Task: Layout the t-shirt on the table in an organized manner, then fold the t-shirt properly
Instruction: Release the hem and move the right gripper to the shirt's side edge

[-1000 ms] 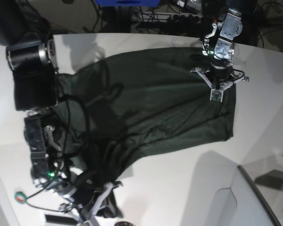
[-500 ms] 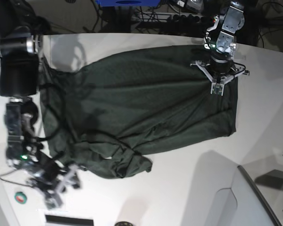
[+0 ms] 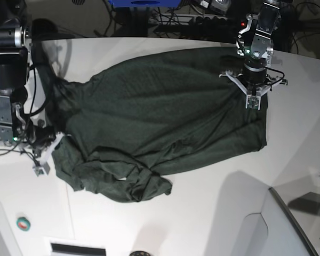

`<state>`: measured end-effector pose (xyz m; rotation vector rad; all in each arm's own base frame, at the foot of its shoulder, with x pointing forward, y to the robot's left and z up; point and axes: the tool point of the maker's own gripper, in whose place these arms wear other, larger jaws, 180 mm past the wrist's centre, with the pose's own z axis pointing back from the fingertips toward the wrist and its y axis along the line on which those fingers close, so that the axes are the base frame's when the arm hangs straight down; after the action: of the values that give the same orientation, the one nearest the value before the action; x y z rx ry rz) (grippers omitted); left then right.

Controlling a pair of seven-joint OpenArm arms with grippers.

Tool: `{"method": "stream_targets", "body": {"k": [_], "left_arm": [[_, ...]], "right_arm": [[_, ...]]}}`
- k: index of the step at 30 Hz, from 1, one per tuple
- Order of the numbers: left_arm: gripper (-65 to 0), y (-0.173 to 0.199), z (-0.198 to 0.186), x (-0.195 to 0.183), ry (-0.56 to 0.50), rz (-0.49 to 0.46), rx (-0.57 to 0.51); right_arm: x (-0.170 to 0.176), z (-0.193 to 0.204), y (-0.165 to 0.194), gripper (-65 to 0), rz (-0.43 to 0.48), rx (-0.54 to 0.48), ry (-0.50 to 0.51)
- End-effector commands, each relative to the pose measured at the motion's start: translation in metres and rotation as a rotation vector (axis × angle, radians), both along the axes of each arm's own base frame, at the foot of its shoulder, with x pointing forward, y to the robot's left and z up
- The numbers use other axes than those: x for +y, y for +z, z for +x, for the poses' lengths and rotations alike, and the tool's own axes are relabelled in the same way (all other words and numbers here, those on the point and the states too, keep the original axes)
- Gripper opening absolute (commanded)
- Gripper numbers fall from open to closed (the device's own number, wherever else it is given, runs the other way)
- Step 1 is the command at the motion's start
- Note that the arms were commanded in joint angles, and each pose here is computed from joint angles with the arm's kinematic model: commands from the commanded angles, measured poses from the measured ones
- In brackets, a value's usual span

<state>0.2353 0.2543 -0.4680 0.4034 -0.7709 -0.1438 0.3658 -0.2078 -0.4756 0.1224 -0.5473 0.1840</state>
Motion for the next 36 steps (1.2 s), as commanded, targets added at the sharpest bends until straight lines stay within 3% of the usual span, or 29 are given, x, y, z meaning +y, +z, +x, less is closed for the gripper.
{"method": "stream_targets", "body": {"k": [1,5,8,11,18,21,26,32,36], "left_arm": [[-65.0,0.006,0.004,0.009,0.007,0.026,-0.024],[-65.0,0.000,-0.003,0.024,0.044,0.041,-0.002],[-65.0,-0.001,-0.006,0.030,0.057,0.048,0.006],[-65.0,-0.003,-0.006,0.029,0.052,0.046,0.009],[-65.0,0.003,0.003,0.024,0.048,0.039,-0.015],[-65.0,0.012,0.009,0.020,0.044,0.026,-0.046],[-65.0,0.023,-0.014,0.006,0.017,0.001,-0.053],[-65.0,0.008,-0.035,0.008,0.020,0.005,0.002],[-65.0,0.006,-0.040,0.008,0.021,0.005,0.011]], "right_arm": [[-0.008,0.009,0.008,-64.4,-0.002,-0.033,-0.012],[-0.025,-0.020,-0.014,-64.4,-0.018,0.032,-0.038],[-0.049,-0.042,-0.019,-64.4,0.002,0.036,-0.140],[-0.071,-0.067,-0.019,-64.4,-0.028,0.024,-0.233],[-0.077,-0.092,0.011,-64.4,-0.127,-0.082,-0.267],[-0.065,-0.090,0.043,-64.2,-0.131,-0.180,-0.244],[-0.043,-0.091,0.086,-63.5,-0.138,-0.299,-0.190],[-0.049,-0.060,0.070,-63.6,-0.104,-0.269,-0.208],[-0.003,-0.049,0.059,-61.2,-0.061,-0.236,-0.035]]}}
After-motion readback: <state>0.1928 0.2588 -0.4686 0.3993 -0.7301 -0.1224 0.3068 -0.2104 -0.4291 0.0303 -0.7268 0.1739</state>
